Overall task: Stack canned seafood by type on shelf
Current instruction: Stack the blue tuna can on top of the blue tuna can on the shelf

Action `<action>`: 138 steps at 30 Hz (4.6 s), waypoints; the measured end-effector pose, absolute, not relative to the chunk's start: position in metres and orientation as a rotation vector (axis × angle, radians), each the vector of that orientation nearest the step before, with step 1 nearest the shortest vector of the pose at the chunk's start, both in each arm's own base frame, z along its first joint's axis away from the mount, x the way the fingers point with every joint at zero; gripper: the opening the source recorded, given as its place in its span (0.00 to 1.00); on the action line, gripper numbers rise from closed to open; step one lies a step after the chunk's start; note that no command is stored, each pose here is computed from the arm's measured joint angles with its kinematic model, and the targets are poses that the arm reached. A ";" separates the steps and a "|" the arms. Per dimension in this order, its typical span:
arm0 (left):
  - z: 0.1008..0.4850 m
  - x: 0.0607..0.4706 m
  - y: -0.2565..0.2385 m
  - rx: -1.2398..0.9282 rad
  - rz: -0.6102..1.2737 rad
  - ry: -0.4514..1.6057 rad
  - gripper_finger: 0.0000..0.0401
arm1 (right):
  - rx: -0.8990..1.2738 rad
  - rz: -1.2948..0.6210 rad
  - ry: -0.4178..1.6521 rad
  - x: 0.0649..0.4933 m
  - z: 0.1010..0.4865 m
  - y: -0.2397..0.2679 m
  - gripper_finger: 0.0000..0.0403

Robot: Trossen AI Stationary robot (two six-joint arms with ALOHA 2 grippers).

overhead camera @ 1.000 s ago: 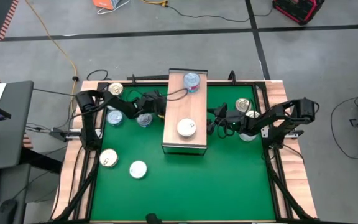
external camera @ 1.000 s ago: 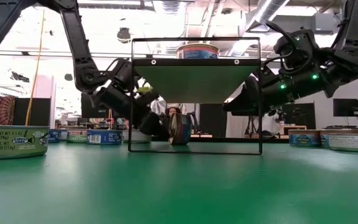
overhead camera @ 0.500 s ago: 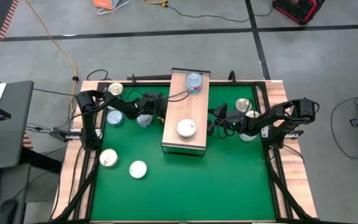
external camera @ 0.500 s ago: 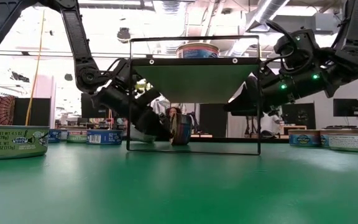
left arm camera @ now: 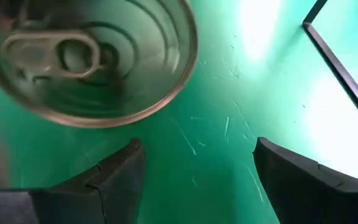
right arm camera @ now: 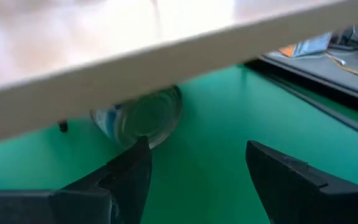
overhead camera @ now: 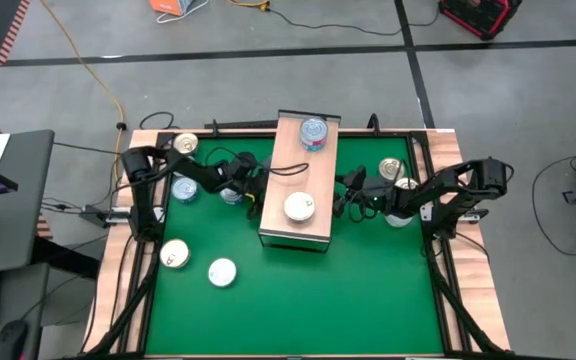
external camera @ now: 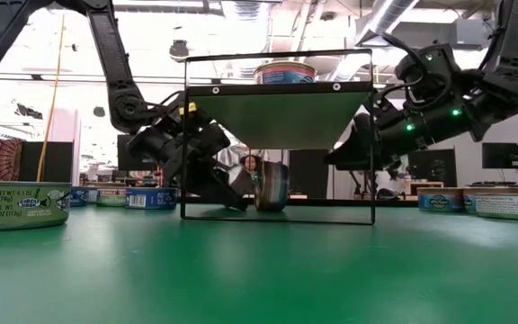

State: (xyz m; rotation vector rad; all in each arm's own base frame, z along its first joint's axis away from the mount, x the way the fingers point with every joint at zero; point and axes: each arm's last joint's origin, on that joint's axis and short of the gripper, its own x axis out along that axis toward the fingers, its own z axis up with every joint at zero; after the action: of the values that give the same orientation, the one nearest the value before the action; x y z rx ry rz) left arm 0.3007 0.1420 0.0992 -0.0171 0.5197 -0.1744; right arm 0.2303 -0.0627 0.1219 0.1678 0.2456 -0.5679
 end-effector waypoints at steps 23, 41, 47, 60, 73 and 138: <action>0.121 0.310 0.122 0.041 -0.010 0.533 0.72 | 0.108 -0.540 0.422 0.227 0.110 -0.048 0.71; 0.128 0.323 0.081 0.193 0.167 0.583 0.72 | 0.208 -0.623 0.492 0.181 0.156 -0.046 0.71; 0.148 0.314 0.088 0.162 0.185 0.533 0.72 | 0.211 -0.618 0.457 0.173 0.167 -0.041 0.71; 0.150 0.306 0.085 0.162 0.226 0.163 0.72 | 0.201 -0.624 0.383 0.178 0.172 -0.038 0.71; 0.152 0.329 0.096 0.153 0.227 0.161 0.72 | 0.202 -0.624 0.371 0.180 0.172 -0.038 0.71; 0.159 0.275 0.056 0.018 0.250 0.800 0.72 | 0.195 -0.606 0.356 0.181 0.174 -0.033 0.71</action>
State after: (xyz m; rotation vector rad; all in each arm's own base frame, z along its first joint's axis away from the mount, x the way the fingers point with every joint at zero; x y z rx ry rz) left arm 0.2752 0.0559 0.1591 0.0182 0.8004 0.2496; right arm 0.1813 -0.0328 0.1738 0.1948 0.3564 -0.6056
